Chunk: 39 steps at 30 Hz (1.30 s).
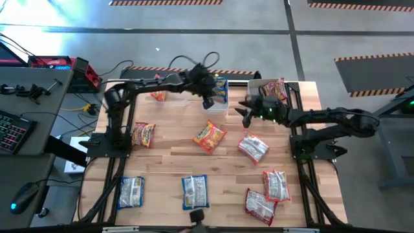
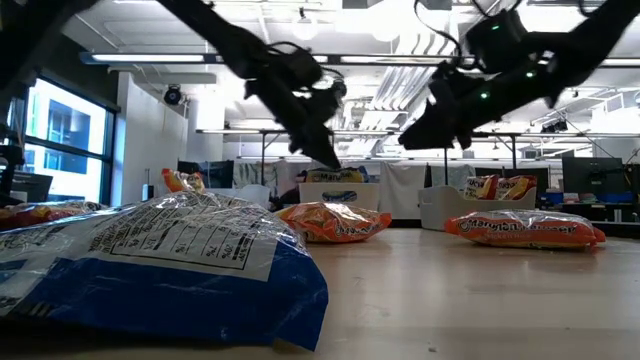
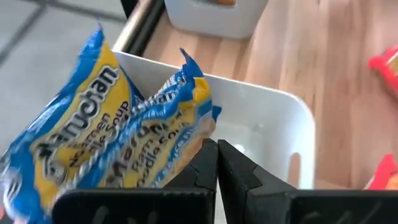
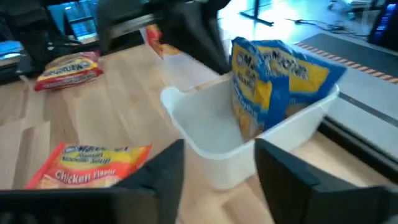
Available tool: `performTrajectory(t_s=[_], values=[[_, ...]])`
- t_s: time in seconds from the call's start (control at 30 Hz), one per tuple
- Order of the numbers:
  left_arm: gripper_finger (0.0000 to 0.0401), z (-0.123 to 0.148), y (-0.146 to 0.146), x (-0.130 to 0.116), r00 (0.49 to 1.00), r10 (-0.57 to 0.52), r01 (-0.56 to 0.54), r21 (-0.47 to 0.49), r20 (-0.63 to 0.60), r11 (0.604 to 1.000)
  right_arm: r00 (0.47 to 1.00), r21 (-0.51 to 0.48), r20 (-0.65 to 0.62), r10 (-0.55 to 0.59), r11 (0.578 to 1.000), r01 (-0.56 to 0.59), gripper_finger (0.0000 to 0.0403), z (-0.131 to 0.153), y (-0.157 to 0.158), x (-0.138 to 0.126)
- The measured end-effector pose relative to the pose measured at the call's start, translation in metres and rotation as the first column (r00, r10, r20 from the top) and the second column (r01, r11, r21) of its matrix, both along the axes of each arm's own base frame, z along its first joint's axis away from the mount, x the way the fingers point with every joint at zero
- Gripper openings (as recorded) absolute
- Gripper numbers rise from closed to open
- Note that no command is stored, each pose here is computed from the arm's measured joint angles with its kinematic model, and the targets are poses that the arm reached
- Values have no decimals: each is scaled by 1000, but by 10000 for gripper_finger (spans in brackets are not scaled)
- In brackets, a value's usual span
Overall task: Sort Maruchan noodles
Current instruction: Put the top blue noodle pack into the white bin
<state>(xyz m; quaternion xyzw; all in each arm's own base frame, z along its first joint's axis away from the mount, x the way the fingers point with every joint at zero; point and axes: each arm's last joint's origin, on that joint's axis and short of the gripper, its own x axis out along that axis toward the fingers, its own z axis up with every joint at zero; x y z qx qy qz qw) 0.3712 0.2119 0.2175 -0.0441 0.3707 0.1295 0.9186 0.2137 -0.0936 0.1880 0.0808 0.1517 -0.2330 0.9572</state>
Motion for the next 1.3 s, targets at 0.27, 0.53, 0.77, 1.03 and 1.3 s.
performTrajectory(t_s=[0.27, 0.53, 0.77, 1.03, 1.3], values=[[1, -18, -33, -55, 972, 86, -86, -9, 221, 996, 989, 40, -116, 89, 996, -85, 242, 10, -70, 41], [1, -45, -47, -79, 930, 134, -127, -44, 343, 991, 968, 109, -218, 122, 989, -100, 244, 2, -124, 72], [1, -49, -51, -81, 923, 129, -121, -43, 363, 992, 959, 126, -241, 148, 985, -120, 211, -7, -130, 81], [0, -47, -54, -78, 917, 100, -96, -29, 385, 995, 954, 73, -266, 141, 989, -127, 51, -8, -132, 82], [0, -49, -57, -76, 920, 90, -86, -27, 381, 996, 926, -90, -344, 155, 976, -196, 20, -6, -134, 82]])
